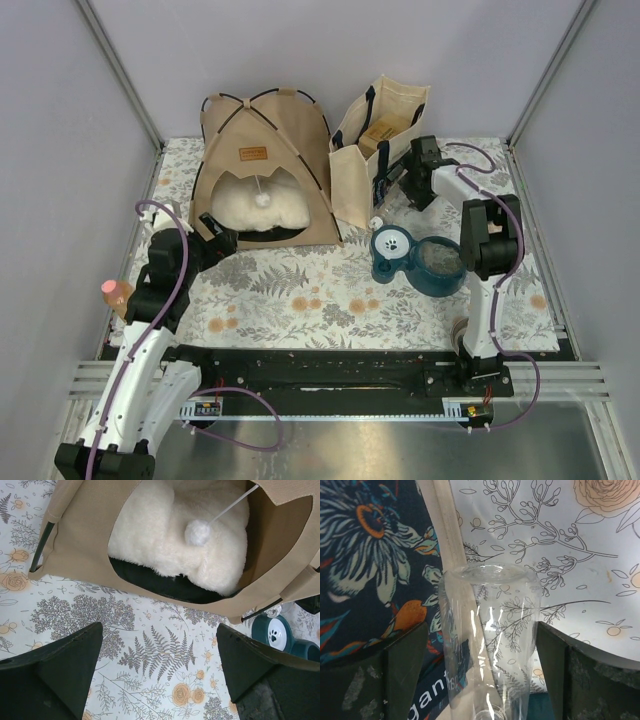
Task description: Set up the pet tent
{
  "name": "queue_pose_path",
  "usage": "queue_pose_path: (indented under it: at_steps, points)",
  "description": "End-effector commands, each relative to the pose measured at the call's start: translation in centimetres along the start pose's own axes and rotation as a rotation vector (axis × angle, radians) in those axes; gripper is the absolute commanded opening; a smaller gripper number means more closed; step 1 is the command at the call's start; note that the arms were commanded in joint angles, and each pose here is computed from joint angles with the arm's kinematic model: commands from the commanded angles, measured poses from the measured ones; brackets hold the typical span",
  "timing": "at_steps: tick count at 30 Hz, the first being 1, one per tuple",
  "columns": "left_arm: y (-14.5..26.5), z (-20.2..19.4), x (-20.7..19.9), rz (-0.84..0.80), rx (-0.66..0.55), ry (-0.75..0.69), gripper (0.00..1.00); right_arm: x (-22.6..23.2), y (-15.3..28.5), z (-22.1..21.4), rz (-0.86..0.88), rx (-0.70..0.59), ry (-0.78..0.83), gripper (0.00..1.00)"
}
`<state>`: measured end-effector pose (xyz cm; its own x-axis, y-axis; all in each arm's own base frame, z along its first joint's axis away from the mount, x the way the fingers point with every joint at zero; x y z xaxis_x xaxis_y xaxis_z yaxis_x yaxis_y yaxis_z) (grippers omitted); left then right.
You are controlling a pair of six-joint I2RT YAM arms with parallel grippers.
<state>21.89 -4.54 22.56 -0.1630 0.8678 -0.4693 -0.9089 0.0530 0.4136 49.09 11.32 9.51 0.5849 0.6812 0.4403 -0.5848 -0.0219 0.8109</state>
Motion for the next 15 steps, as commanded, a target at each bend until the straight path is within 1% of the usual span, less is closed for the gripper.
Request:
queue_pose_path:
  at_steps: [1, 3, 4, 5, 7, 10, 15]
  points:
    - [0.1, 1.1, -0.9, -0.042, -0.042, 0.007, 0.99, 1.5, -0.4, 0.3, 0.045, 0.006, -0.048, 0.91]
    - [0.1, 1.0, -0.9, -0.046, -0.037, 0.006, 0.99, 1.2, -0.6, 0.3, 0.036, 0.003, -0.047, 0.84]
    - [0.1, 1.0, -1.0, -0.053, -0.033, 0.007, 0.99, 1.2, -0.5, 0.2, 0.040, 0.001, -0.041, 0.74]
    - [0.1, 0.9, -1.1, -0.056, -0.027, 0.005, 0.99, 1.1, -0.3, 0.3, 0.045, -0.006, -0.034, 0.67]
    - [0.2, 1.0, -1.4, -0.080, -0.019, 0.002, 0.99, 0.8, 0.3, 0.4, 0.047, -0.025, -0.016, 0.60]
    - [0.4, 0.6, -2.3, -0.146, 0.022, -0.015, 0.99, 0.6, 1.9, 1.0, 0.054, -0.067, 0.018, 0.57]
    - [0.9, 0.1, -3.9, -0.272, 0.091, -0.060, 0.99, 0.7, 6.2, 2.5, 0.106, -0.174, 0.079, 0.57]
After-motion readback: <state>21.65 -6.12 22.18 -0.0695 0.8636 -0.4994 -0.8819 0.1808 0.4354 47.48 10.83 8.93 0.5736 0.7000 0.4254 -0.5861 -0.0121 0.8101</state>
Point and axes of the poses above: each gripper's point midway between its finger pads, its own y axis back along the fingers, its own x axis along the line the jaws close on, z = x × y, the point moved 5 cm from there along y, back along the fingers, and after that the axes turned 1 degree about -y, right-handed, at the moved point
